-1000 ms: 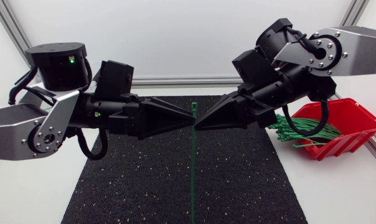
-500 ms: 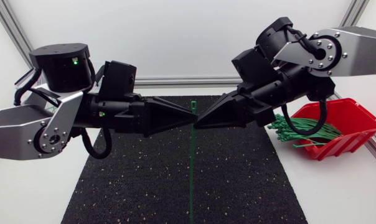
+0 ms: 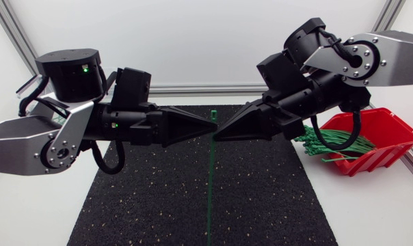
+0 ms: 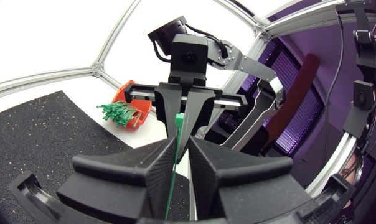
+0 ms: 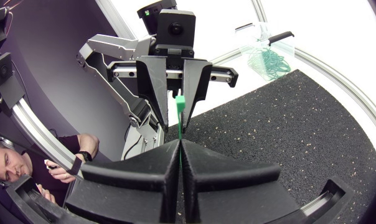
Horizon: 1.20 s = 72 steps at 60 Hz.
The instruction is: Take a green cable tie from the red box, thread the tail through the head to close it, then place it in the transparent bin on the left.
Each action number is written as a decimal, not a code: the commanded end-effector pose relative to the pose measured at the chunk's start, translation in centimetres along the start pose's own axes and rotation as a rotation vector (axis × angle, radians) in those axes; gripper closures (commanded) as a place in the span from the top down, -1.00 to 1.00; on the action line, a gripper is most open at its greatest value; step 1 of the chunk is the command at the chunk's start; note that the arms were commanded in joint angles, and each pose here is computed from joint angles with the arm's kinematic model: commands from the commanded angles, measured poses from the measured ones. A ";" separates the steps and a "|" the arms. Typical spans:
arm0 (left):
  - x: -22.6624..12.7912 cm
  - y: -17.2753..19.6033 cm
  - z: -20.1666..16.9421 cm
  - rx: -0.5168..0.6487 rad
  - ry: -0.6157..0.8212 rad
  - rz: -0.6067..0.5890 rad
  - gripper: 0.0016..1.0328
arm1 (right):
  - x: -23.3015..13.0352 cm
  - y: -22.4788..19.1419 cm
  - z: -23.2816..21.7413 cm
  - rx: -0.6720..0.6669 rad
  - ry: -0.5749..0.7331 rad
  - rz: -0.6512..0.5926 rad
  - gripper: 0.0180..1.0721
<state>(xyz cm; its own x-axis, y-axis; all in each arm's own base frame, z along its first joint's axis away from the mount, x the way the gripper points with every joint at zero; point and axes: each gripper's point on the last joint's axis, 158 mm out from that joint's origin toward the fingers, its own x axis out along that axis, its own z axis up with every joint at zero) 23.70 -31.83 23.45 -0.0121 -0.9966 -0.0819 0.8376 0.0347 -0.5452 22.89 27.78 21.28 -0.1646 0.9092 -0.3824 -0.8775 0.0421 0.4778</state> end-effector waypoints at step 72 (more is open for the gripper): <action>-2.3 1.3 4.1 -0.034 -0.110 0.088 -0.93 | 0.0 -1.3 -1.3 -0.011 0.019 -0.075 0.19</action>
<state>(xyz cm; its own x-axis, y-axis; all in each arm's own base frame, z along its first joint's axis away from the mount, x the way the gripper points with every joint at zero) 26.05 -30.73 23.59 0.0837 -0.9930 -0.0837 0.7943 0.1173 -0.5961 23.76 27.49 20.70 -0.1169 0.9059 -0.4070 -0.8993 0.0774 0.4304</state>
